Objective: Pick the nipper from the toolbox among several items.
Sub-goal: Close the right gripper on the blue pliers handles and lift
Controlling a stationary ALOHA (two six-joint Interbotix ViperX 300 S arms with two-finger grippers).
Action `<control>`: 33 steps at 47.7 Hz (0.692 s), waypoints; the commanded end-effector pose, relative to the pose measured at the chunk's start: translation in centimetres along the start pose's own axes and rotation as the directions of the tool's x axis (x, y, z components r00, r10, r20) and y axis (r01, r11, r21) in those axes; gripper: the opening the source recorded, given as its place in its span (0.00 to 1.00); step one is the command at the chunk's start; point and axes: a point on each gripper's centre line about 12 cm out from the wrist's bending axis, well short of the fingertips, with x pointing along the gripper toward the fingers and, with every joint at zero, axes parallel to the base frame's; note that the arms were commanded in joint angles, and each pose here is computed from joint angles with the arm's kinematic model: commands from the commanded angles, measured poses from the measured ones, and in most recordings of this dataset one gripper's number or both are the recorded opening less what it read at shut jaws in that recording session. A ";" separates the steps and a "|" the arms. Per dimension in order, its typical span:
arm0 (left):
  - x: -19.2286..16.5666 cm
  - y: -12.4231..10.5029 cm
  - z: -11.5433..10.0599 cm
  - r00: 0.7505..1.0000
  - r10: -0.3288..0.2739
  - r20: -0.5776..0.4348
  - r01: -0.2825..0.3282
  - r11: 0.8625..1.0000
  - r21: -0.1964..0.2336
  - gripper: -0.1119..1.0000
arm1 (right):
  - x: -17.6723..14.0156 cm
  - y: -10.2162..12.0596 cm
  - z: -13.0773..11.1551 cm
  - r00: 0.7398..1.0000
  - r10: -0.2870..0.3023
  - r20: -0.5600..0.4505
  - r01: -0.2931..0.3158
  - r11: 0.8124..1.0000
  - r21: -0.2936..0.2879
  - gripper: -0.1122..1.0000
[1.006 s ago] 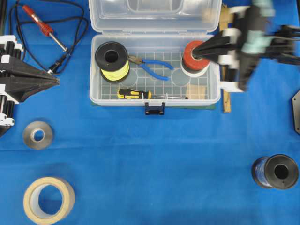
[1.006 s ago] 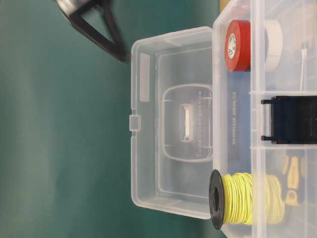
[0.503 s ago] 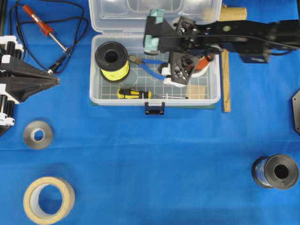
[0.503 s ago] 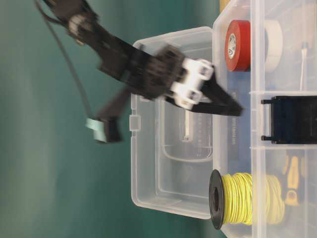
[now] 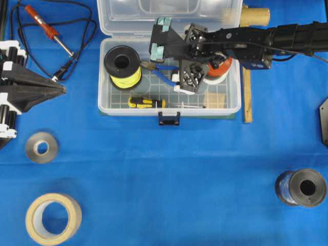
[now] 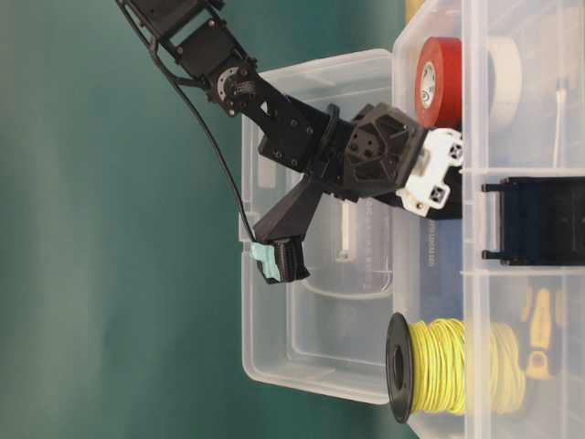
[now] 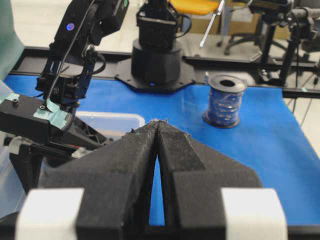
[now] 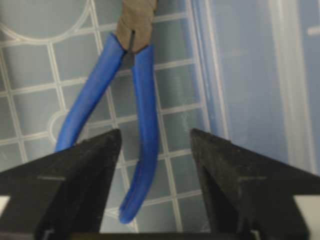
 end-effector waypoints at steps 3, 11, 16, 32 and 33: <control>0.2 0.0 0.3 1.000 0.002 0.009 -0.002 1.000 0.000 0.10 | -0.3 0.0 0.5 1.000 0.002 0.018 -0.002 1.000 0.000 0.54; 0.2 0.0 0.3 1.000 0.002 0.008 -0.002 1.000 0.000 0.10 | -0.7 0.4 0.6 1.000 0.006 0.017 -0.006 1.000 -0.009 0.21; 0.2 0.0 0.3 1.000 0.002 0.008 -0.002 1.000 0.000 0.10 | -2.2 0.3 1.5 0.998 0.005 0.055 -0.005 1.000 -0.007 0.22; 0.1 0.0 0.4 1.000 0.002 0.011 -0.002 1.000 0.000 0.10 | -11.3 -0.6 4.7 0.971 -0.010 0.240 0.009 1.000 0.008 0.22; 0.1 0.0 0.3 1.000 0.002 0.008 -0.002 1.000 0.000 0.10 | -11.8 -0.6 4.8 0.969 -0.012 0.248 0.010 1.000 0.008 0.22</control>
